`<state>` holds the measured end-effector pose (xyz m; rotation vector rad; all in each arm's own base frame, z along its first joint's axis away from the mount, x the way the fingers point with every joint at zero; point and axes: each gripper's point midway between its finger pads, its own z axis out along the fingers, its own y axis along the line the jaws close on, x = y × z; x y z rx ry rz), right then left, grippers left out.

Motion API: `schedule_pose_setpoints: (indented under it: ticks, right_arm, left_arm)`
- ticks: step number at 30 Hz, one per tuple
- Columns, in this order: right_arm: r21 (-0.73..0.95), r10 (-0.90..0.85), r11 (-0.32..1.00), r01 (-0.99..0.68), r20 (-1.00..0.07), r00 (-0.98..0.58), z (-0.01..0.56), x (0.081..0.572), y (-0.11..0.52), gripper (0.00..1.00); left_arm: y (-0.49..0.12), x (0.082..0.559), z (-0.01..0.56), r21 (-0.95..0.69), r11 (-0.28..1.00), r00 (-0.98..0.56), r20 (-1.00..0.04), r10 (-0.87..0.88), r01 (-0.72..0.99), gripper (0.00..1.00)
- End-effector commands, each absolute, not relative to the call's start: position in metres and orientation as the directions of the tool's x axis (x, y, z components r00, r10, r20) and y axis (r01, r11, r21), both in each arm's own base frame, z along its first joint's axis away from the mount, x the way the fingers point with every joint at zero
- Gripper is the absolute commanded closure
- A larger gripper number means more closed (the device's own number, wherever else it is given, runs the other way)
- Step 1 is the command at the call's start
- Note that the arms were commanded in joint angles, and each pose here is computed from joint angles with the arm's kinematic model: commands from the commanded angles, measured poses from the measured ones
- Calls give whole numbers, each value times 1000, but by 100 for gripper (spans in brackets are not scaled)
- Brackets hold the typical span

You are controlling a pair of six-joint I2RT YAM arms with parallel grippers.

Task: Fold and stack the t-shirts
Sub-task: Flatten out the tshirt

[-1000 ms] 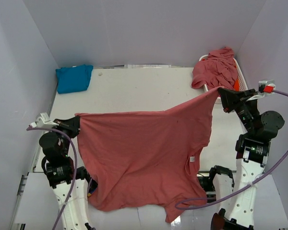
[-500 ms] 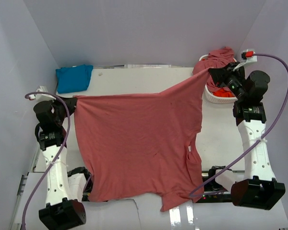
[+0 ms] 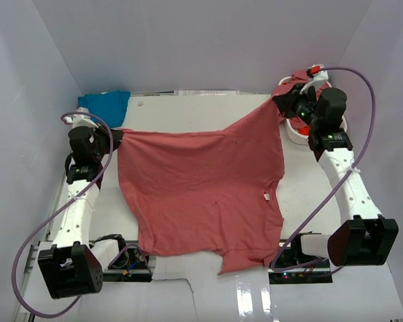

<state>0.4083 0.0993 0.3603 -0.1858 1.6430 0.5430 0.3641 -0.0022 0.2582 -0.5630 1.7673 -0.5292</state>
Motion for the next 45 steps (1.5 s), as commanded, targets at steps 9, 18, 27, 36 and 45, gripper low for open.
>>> schedule_pose_setpoints:
  ticks: [9,18,27,36,45]
  right_arm:
    - [207,157,897,-392,-975,-155,334,446,103,92]
    - [207,123,890,-407,-967,-222,297,469,118,92]
    - [215,94,891,-400,-949,-300,265,500,127,92]
    - [257,115,873,-414,-935,-337,265,537,139,92]
    - [278,95,868,-412,-907,-411,243,568,152,92]
  left_arm:
    - [-7,406,237,-546,828,-263,-786,-559,-129,100]
    - [-11,428,197,-552,818,-308,-760,-573,-161,100]
    - [-14,457,174,-519,831,-348,-756,-555,-199,100]
    - [-10,488,172,-484,850,-381,-760,-526,-208,100]
    - [-11,505,146,-482,847,-443,-723,-530,-224,100]
